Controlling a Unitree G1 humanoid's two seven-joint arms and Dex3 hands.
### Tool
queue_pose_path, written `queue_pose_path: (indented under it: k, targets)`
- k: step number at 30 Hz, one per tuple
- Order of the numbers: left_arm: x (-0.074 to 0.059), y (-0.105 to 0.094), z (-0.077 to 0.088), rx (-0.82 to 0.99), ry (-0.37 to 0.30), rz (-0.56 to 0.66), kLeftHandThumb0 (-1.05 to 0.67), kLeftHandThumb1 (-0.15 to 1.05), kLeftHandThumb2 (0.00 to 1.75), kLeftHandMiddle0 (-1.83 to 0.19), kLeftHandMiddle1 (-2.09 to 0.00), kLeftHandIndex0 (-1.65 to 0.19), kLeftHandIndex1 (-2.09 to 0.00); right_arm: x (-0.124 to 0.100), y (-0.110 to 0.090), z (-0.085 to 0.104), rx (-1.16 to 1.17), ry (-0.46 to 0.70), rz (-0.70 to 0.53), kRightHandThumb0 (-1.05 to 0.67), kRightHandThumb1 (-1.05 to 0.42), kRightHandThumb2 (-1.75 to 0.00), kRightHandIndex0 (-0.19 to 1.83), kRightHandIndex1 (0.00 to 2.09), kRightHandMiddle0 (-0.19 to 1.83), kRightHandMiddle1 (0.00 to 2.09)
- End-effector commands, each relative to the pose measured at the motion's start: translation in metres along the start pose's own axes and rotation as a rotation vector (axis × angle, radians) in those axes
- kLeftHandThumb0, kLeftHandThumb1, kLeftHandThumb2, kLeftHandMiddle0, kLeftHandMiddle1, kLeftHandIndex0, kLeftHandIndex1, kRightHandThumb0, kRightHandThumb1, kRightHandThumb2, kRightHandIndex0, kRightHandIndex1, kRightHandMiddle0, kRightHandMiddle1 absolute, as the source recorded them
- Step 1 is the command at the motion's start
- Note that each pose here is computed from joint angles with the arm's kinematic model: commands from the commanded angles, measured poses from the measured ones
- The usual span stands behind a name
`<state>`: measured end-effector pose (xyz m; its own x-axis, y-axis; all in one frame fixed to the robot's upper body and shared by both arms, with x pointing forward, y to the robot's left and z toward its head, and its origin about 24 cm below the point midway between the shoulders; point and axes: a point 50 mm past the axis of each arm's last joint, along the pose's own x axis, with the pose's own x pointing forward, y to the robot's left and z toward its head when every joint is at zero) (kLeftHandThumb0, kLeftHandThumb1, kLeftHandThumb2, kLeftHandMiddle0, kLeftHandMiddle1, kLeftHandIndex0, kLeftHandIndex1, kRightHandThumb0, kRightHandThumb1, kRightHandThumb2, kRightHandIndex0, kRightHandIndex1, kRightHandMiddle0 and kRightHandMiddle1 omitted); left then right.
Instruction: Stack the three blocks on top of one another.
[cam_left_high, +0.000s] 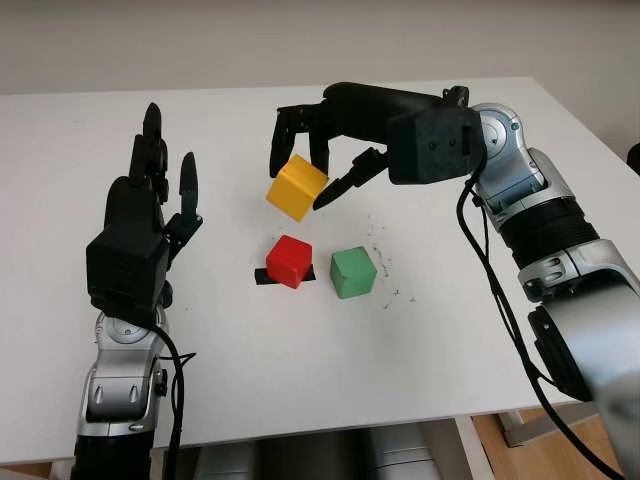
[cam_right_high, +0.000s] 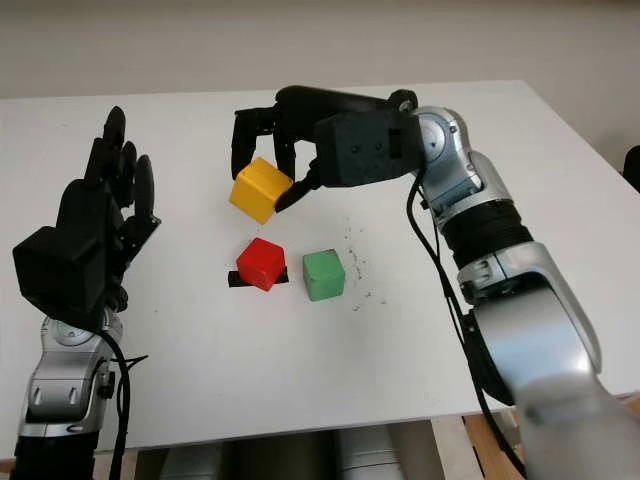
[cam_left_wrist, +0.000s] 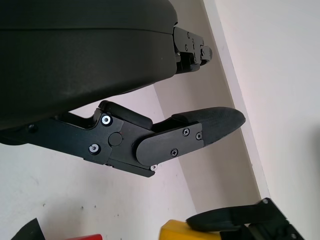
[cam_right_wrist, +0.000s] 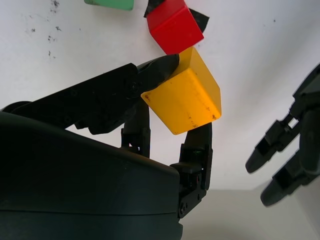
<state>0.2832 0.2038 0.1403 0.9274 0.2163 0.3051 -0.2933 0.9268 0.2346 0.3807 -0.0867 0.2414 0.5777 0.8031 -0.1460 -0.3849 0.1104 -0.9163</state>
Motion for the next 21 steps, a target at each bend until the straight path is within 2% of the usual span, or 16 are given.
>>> queue_pose_path:
  k: [1,21]
  targets:
    - [0.001,0.004,0.004,-0.003,-0.022,0.024,-0.74,1.05,0.75,-0.03,-0.05,-0.01,-0.04,0.004,-0.015,0.016,-0.061,-0.027,-0.009,-0.15,-0.98,-0.05,0.47,1.27,0.39,1.38]
    - [0.002,0.007,0.004,0.007,-0.025,0.042,-0.77,1.05,0.72,-0.03,-0.06,-0.02,-0.05,0.027,-0.005,0.016,-0.126,0.078,0.147,-0.24,-0.92,-0.05,0.5,1.26,0.46,1.42]
